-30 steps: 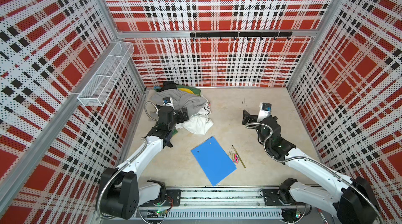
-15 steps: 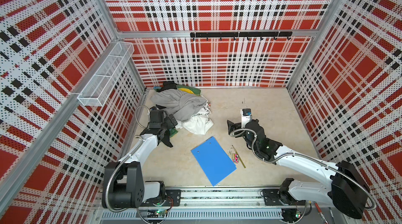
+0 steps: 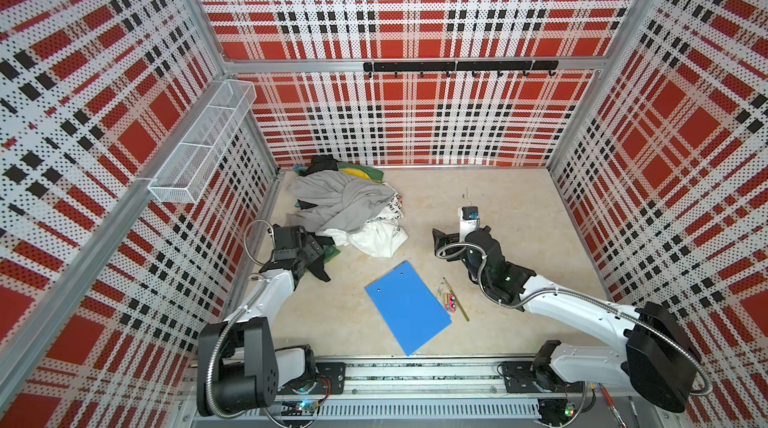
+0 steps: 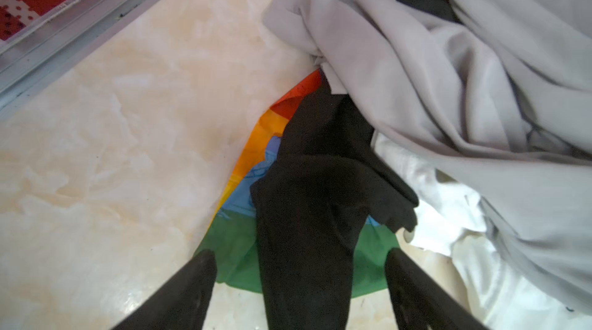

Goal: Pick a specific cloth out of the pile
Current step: 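Lower the left gripper onto the black cloth while the right arm moves inward, then close the left gripper on the black cloth at the pile edge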

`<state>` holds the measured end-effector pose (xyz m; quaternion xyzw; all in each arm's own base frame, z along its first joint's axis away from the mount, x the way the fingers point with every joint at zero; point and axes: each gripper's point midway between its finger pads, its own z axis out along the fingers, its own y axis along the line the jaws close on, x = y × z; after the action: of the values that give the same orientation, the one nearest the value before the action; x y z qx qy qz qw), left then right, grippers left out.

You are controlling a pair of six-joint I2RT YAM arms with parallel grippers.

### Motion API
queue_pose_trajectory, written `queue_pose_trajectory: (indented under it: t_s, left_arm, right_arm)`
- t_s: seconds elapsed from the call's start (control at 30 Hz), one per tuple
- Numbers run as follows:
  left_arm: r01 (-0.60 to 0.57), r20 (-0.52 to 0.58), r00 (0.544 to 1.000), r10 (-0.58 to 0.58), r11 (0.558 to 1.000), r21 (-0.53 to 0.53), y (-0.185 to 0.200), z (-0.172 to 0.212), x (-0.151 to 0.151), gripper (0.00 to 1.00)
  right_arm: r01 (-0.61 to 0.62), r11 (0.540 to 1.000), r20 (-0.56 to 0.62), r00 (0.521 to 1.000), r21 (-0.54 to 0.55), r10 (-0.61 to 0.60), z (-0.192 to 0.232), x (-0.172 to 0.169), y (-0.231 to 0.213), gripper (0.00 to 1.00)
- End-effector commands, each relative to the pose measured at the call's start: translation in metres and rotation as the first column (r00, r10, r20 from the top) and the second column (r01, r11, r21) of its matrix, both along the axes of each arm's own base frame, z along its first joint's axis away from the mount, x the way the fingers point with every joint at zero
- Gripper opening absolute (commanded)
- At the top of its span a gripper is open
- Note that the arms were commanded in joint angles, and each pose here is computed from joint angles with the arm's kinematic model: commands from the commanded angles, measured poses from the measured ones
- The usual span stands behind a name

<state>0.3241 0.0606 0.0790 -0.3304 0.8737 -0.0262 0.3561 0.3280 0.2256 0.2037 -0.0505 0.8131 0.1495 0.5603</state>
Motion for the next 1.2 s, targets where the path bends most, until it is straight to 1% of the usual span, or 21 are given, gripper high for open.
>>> queue_pose_trajectory:
  t_s: [0.0,0.07,0.1,0.13,0.2,0.27,0.47,0.63,0.8,1.0,1.07,1.17]
  left_arm:
    - [-0.017,0.041,0.999,0.017,1.0,0.002,0.003,0.006,0.001,0.78]
    - [-0.019,0.034,0.999,0.019,1.0,0.002,0.004,0.003,0.001,0.72]
    - [-0.019,0.03,0.999,0.019,1.0,0.002,0.004,0.001,0.001,0.67]
    - [-0.017,0.025,1.0,0.017,1.0,0.0,0.003,-0.001,0.002,0.6]
    - [-0.014,0.015,1.0,0.014,1.0,0.0,0.003,-0.004,0.002,0.52]
    - [-0.019,0.005,1.0,0.019,1.0,0.003,0.004,-0.006,0.001,0.48]
    - [-0.033,-0.006,0.999,0.033,0.999,0.015,0.007,-0.01,-0.003,0.48]
    - [-0.017,-0.031,0.999,0.017,1.0,-0.008,0.002,-0.021,-0.004,0.47]
    - [-0.018,-0.031,0.999,0.018,1.0,-0.014,0.001,-0.023,-0.003,0.42]
    - [-0.019,-0.045,0.999,0.018,1.0,-0.017,0.0,-0.027,-0.003,0.42]
    - [-0.02,-0.051,0.999,0.019,1.0,-0.016,0.001,-0.027,-0.003,0.4]
    - [-0.021,-0.046,0.999,0.02,1.0,-0.017,0.001,-0.027,-0.002,0.34]
  right_arm:
    - [0.024,0.999,0.037,0.999,0.045,-0.026,0.017,0.005,0.002,1.0]
    - [0.041,0.998,0.035,0.999,0.042,-0.042,0.016,0.006,-0.001,1.0]
    - [0.042,0.998,0.034,0.998,0.042,-0.044,0.016,0.006,-0.001,1.0]
    - [0.047,0.998,0.036,0.998,0.043,-0.048,0.017,0.006,-0.002,1.0]
    - [0.047,0.998,0.034,0.998,0.043,-0.049,0.016,0.006,-0.002,1.0]
    - [0.051,0.998,0.033,0.998,0.04,-0.052,0.015,0.006,-0.003,1.0]
    - [0.068,0.997,0.025,0.997,0.028,-0.069,0.012,0.007,-0.005,1.0]
    - [0.071,0.997,0.024,0.997,0.035,-0.072,0.013,0.008,-0.005,1.0]
    - [0.08,0.996,0.021,0.997,0.027,-0.08,0.011,0.009,-0.005,1.0]
    - [0.079,0.996,0.015,0.997,0.028,-0.08,0.009,0.009,-0.004,1.0]
    - [0.082,0.996,0.013,0.997,0.027,-0.083,0.008,0.009,-0.005,1.0]
    - [0.085,0.996,0.012,0.996,0.026,-0.085,0.008,0.008,-0.006,1.0]
